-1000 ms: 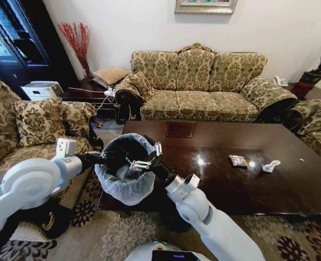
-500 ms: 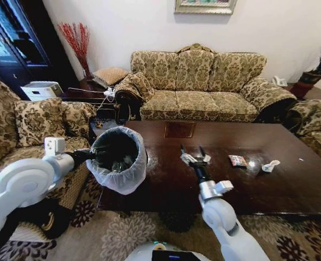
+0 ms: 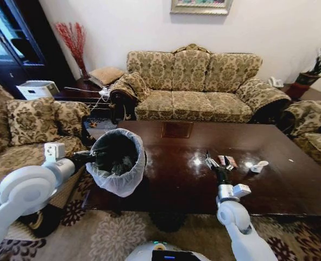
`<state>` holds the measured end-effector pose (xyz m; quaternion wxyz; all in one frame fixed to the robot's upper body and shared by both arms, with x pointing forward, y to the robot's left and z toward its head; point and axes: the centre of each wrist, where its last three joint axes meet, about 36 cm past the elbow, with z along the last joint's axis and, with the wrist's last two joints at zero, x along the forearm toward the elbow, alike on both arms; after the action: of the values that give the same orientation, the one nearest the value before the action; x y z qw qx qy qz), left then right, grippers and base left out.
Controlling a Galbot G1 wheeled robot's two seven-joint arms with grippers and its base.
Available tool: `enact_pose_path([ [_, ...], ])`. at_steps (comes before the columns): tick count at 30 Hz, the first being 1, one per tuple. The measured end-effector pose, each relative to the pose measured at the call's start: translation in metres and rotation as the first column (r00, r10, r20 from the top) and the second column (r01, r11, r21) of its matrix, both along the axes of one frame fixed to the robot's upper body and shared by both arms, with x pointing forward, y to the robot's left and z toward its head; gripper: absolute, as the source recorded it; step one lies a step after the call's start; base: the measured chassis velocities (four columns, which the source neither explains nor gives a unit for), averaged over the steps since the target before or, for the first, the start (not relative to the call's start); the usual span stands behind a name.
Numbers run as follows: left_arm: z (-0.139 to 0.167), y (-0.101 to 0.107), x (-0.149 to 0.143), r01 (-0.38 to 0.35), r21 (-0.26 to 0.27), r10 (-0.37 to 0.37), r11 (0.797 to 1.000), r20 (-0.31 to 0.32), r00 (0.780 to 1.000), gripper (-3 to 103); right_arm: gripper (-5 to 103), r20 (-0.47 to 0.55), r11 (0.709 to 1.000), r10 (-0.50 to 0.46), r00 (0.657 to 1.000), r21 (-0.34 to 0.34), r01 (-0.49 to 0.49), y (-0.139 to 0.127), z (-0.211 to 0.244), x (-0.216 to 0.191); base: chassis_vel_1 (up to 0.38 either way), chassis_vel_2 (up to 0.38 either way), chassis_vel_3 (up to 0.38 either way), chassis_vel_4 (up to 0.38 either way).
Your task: Move to the front of the table and place the trash on the table into the trash bin.
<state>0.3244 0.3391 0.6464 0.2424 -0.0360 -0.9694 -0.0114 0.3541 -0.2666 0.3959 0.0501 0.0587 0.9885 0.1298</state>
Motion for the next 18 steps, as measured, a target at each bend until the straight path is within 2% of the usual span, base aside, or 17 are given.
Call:
enact_pose_path([
  [1, 0.000, 0.000, 0.000, -0.001, -0.001, 0.001, 1.000, 0.001, 1.000, 0, 100, 0.001, 1.000, -0.008, 1.000, -0.011, 0.008, -0.001, -0.003, 0.002, -0.291, -0.322, 0.309, 0.287],
  [3, -0.001, -0.001, -0.001, 0.000, -0.008, 0.000, 1.000, 0.002, 1.000, 0, 100, -0.007, 0.993, -0.074, 0.997, -0.094, 0.073, -0.012, -0.030, 0.017, -0.300, -0.345, 0.314, 0.327],
  [4, -0.001, -0.001, -0.001, 0.000, -0.008, 0.000, 1.000, 0.002, 1.000, 0, 100, -0.007, 0.993, -0.074, 0.997, -0.094, 0.073, -0.012, -0.030, 0.017, -0.310, -0.345, 0.328, 0.336],
  [7, -0.003, -0.002, -0.003, 0.004, -0.019, -0.004, 1.000, 0.002, 1.000, 0, 100, -0.033, 0.980, -0.135, 0.990, -0.154, 0.128, -0.026, -0.055, 0.040, -0.286, -0.298, 0.283, 0.306],
  [13, -0.006, -0.002, -0.004, 0.012, -0.028, -0.012, 1.000, 0.006, 1.000, 0, 100, -0.098, 0.980, -0.107, 0.989, -0.177, 0.088, -0.050, -0.074, 0.073, -0.156, -0.151, 0.159, 0.143],
  [15, -0.008, -0.001, -0.004, 0.012, -0.032, -0.012, 0.999, 0.006, 1.000, 0, 100, -0.145, 0.987, -0.061, 0.988, -0.159, 0.038, -0.062, -0.076, 0.085, -0.026, 0.004, 0.005, -0.005],
  [18, -0.010, 0.001, -0.003, 0.005, -0.029, -0.004, 1.000, 0.004, 1.000, 0, 100, -0.167, 0.993, -0.014, 0.986, -0.121, -0.007, -0.060, -0.077, 0.090, 0.018, 0.014, -0.015, -0.006],
])
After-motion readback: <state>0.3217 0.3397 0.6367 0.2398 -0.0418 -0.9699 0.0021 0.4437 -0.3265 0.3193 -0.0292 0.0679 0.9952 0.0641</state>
